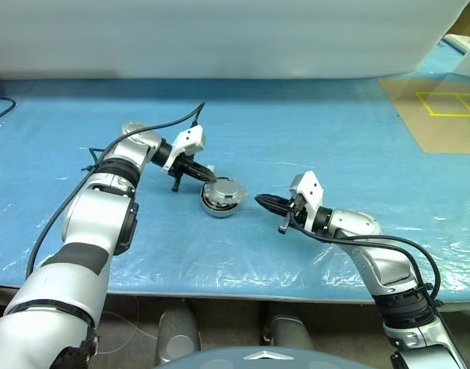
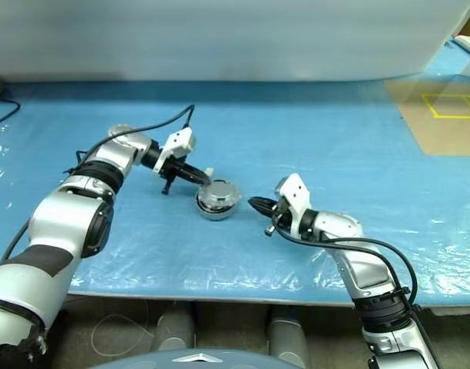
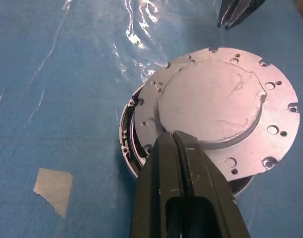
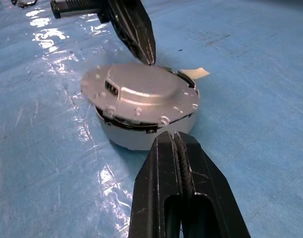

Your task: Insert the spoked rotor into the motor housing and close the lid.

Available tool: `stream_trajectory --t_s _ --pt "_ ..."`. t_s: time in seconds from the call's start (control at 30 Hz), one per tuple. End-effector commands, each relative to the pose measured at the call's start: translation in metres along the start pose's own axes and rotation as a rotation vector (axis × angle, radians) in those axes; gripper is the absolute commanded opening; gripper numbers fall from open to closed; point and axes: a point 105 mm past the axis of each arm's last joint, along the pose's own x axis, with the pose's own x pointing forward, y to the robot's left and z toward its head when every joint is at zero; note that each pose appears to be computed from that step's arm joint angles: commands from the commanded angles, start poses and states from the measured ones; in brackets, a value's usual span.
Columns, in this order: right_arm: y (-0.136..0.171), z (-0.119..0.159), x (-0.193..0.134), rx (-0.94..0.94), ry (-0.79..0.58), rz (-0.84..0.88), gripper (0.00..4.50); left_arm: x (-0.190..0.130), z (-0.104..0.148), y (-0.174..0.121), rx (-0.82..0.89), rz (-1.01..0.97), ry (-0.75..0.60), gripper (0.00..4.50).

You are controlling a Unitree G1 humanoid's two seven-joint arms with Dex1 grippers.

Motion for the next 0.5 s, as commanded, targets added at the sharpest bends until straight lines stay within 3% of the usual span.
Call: stream_trajectory --t_s 0.03,0.3,0.4,0.5 --pt "-0.002 0.011 0.0 -0.027 -0.036 0.0 0.0 0.0 0.025 0.007 0.098 0.043 -0.087 0.03" --pt "-0.002 0.022 0.005 -0.014 -0.078 0.017 0.0 0.002 0.041 0.004 0.115 0.008 -0.202 0.03" --pt "-0.002 0.028 0.009 -0.004 -0.101 0.027 0.57 0.0 0.038 0.001 0.1 0.005 -0.234 0.0" --pt "-0.001 0.032 0.015 -0.008 -0.116 0.05 1.57 -0.002 0.026 -0.002 0.077 0.014 -0.24 0.0"
